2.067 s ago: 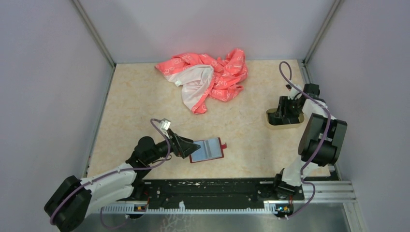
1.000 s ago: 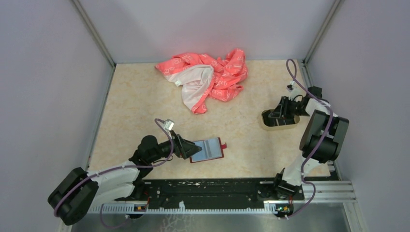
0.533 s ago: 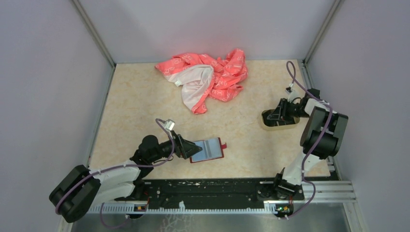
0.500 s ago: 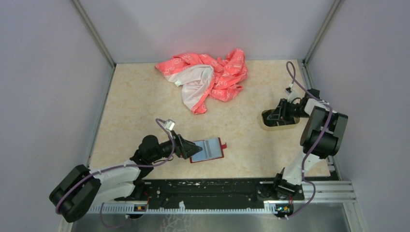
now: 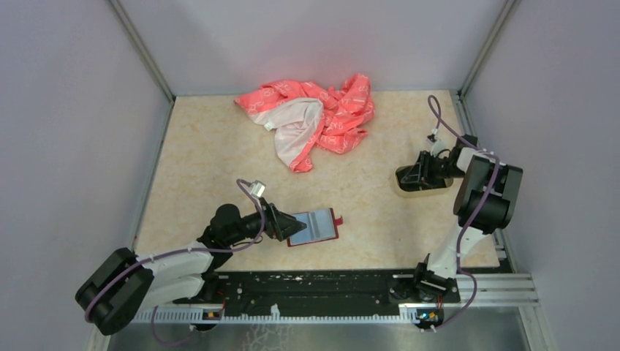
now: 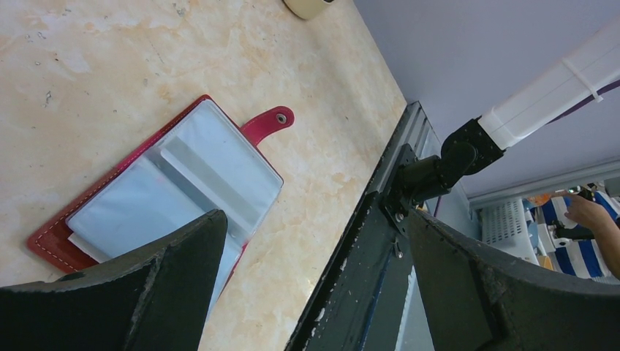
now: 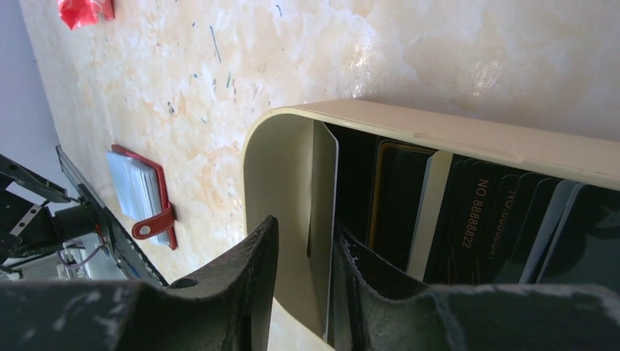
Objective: Put the credit cards into the card holder
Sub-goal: Pick up the credit card from the storage box.
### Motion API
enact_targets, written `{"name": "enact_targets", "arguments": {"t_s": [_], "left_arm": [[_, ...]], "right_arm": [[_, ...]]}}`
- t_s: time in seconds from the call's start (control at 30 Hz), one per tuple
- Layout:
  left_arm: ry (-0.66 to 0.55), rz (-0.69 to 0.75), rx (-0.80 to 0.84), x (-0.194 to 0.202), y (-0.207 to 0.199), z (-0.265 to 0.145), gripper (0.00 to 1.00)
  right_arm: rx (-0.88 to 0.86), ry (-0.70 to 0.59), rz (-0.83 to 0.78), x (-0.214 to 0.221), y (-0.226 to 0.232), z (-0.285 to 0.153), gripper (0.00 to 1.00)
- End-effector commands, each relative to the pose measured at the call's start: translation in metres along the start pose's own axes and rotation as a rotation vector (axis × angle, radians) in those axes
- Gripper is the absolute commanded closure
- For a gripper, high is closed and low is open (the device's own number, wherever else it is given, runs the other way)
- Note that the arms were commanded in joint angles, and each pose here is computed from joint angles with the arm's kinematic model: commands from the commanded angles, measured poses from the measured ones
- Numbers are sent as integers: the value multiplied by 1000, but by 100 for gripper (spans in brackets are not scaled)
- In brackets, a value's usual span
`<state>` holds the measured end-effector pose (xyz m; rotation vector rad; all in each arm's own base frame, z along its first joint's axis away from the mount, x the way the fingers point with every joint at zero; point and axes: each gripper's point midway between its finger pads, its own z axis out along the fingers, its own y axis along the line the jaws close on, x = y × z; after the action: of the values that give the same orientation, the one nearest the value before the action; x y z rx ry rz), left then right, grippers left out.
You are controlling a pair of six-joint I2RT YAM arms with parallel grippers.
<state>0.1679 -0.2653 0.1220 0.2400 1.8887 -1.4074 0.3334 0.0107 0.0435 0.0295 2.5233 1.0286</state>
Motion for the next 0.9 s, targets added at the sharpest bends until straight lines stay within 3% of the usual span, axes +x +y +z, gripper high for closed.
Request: {"name": "enact_targets", "arguments": {"t_s": [0.0, 0.47, 0.87], "left_arm": [[-29, 25, 43, -12, -12, 2, 1], [-34, 31, 30, -12, -10, 0, 1], [-29, 31, 36, -13, -12, 3, 1]], "right_arm": [[-27, -70, -60, -24, 11, -15, 71], [-89, -101, -56, -28, 20, -27, 78], [16, -53, -26, -18, -10, -15, 80]]}}
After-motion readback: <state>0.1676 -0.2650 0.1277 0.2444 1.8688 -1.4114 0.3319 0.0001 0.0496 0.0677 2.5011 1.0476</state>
